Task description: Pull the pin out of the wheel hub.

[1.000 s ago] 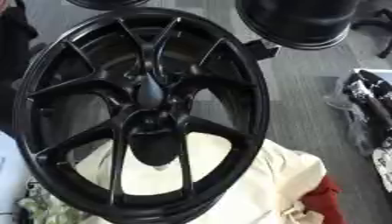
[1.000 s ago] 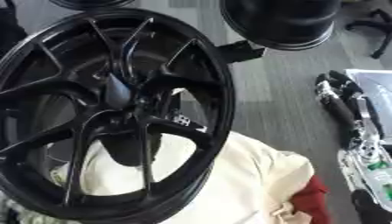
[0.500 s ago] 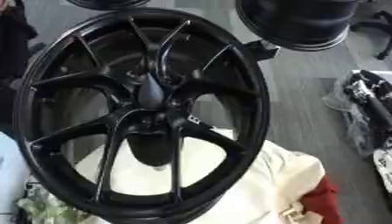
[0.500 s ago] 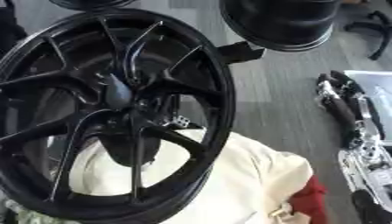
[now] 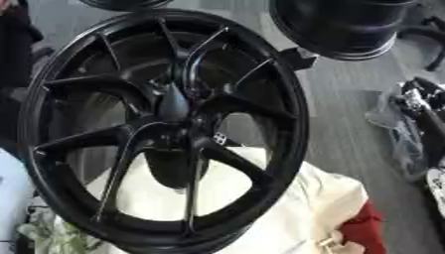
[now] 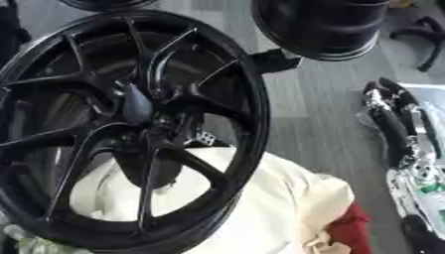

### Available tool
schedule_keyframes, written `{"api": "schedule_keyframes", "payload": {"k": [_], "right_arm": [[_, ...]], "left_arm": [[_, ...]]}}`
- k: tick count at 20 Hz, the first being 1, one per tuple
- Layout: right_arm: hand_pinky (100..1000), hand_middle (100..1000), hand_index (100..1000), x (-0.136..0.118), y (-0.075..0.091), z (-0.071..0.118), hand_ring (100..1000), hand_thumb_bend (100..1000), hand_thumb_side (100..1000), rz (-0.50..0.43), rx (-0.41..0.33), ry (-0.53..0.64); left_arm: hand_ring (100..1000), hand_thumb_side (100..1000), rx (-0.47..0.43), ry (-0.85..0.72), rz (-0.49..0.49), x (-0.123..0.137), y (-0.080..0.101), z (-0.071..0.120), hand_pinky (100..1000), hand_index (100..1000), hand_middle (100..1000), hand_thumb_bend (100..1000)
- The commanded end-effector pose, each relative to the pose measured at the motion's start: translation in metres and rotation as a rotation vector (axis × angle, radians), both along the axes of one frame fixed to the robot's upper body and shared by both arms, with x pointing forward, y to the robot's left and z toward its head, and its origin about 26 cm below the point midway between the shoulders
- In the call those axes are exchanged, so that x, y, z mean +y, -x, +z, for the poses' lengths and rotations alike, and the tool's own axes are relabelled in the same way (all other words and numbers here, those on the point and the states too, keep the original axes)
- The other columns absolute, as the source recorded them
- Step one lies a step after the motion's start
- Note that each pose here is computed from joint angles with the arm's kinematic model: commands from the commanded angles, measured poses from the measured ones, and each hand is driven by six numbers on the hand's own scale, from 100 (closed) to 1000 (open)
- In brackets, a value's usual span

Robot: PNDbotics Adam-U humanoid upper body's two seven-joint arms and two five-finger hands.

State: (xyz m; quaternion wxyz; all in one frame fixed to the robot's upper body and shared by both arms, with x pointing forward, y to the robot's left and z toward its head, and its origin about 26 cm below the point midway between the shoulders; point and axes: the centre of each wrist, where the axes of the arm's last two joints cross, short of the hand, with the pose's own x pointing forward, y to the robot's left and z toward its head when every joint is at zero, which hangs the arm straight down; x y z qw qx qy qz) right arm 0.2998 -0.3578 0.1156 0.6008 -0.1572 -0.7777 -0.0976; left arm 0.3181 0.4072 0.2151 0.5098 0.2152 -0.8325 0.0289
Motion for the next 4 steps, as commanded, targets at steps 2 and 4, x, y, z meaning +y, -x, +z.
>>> {"api": "schedule_keyframes", "payload": {"k": [2,4], "right_arm": [[882,766,872,-0.002,0.000,0.013,762,164,462,-0.004,-0.043,0.003],[882,766,872,-0.001,-0.001,0.014,762,165,460,-0.004,-0.048,0.000]], "left_arm": [[748,543,-0.021,0.111,-0.032,-0.020,0.003,-0.014,865,776,673,482],[760,545,-0.013,0.162,-0.042,-0.026,0.002,-0.025,868,786,696,497]]}}
